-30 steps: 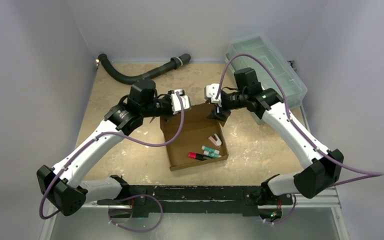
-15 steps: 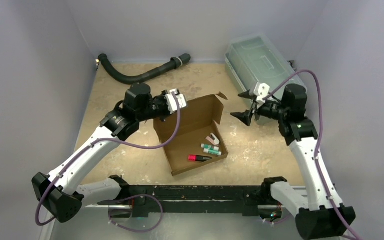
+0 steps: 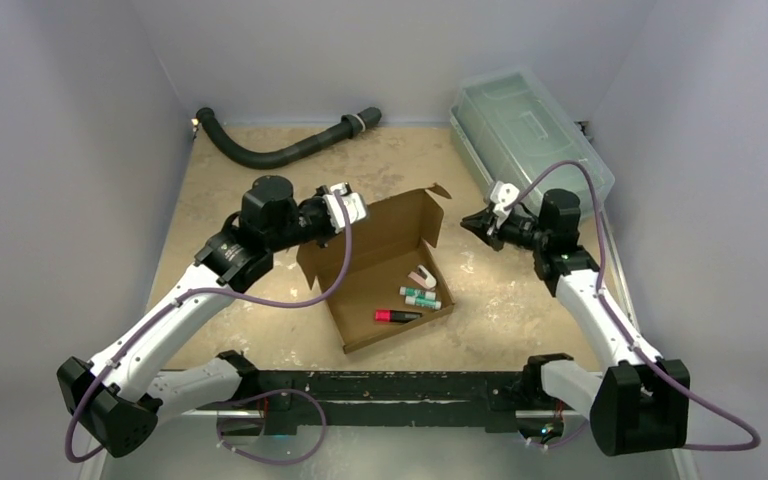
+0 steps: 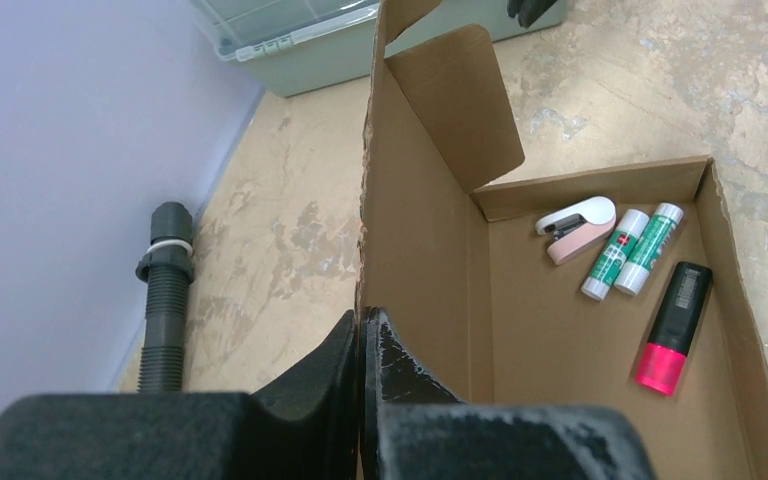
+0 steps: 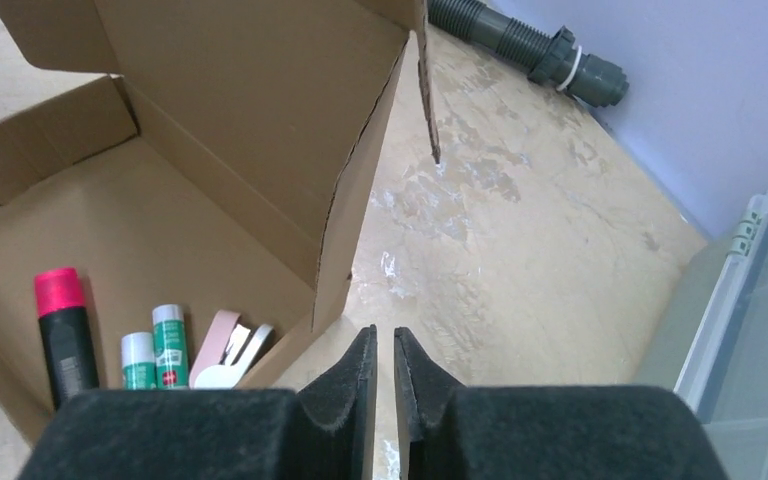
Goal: Fold the paper box
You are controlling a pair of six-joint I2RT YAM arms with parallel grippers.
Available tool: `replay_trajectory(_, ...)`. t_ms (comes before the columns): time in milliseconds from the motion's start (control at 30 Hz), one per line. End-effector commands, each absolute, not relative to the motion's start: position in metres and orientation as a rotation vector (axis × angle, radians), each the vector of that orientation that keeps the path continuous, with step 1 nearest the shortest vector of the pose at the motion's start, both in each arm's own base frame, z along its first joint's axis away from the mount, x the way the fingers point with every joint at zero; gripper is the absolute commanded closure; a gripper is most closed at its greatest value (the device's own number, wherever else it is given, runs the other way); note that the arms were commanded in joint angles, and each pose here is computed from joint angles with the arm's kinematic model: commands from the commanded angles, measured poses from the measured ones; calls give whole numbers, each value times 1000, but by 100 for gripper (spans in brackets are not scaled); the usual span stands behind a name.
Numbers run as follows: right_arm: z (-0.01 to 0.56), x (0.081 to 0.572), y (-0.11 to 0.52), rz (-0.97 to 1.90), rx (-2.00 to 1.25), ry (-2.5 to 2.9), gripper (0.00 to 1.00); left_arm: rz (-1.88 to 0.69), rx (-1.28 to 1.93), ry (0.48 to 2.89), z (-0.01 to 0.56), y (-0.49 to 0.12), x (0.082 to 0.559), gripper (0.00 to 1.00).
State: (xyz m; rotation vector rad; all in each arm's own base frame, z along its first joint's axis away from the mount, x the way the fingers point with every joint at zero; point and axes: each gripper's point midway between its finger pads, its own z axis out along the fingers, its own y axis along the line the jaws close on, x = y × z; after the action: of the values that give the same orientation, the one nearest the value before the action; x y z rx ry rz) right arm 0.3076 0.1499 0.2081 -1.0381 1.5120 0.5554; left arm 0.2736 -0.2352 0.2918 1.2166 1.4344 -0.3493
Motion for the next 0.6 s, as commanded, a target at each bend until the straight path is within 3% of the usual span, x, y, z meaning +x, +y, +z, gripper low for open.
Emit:
replay_trajectory(0,217,325,157,460,-1049,1403,89,-368,1152,1376,312,-238,277,100)
replay_trajectory(100,214,338,160,424,-995,1436,91,-366,1129,1379,315,-235,281,100)
replay_trajectory(200,211,347,165,398,-961,1445,100,-374,1088,1390,318,-230,287,100)
replay_trajectory(567,206,373,196,400,-884,1456,100,-429,1009,1396,322,-225,302,100)
